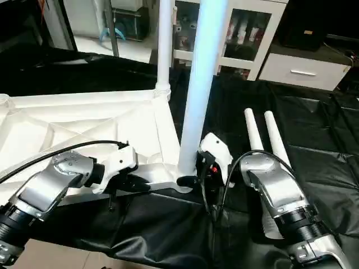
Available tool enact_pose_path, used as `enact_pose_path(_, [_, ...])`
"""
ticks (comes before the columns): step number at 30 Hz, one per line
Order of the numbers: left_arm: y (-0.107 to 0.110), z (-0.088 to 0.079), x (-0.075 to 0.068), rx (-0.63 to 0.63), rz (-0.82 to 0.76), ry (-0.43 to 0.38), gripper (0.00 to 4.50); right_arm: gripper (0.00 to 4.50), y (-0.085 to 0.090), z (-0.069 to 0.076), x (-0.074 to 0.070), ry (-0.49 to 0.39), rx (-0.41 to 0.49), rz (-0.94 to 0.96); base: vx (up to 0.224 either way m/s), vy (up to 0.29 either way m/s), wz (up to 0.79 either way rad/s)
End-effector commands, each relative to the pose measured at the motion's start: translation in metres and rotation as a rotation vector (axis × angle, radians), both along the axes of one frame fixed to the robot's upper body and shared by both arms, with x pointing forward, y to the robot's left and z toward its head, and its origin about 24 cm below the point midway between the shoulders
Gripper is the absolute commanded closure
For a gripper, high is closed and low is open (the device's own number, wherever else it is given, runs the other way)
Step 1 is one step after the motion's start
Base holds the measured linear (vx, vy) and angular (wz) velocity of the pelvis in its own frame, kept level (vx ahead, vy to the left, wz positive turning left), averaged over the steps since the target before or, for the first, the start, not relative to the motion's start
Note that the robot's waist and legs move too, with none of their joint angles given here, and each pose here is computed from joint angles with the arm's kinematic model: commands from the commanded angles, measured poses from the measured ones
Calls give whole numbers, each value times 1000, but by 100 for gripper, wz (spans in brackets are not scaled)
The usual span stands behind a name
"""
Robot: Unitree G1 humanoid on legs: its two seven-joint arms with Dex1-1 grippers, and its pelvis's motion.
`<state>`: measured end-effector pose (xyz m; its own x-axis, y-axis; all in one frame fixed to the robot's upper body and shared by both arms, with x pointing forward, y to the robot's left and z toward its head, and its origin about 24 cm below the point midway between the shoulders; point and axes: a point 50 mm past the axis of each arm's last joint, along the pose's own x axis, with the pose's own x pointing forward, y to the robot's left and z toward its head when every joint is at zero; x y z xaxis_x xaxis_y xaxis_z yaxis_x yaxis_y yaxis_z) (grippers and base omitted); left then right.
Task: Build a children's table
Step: Rotate leg to tighten
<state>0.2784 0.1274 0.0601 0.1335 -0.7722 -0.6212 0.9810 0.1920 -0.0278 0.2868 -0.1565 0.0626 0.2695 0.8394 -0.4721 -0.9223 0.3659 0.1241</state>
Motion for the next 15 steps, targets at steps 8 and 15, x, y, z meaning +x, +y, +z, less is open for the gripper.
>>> enact_pose_path(8, [-12, -5, 1, -38, 25, 9, 450, 178, 10, -5, 13, -55, 8, -140, 0, 0, 0])
enact_pose_path(15, [-21, -11, 20, -26, 198, -39, 450, 181, 25, -21, 30, -62, 6, -394, 0, 0, 0])
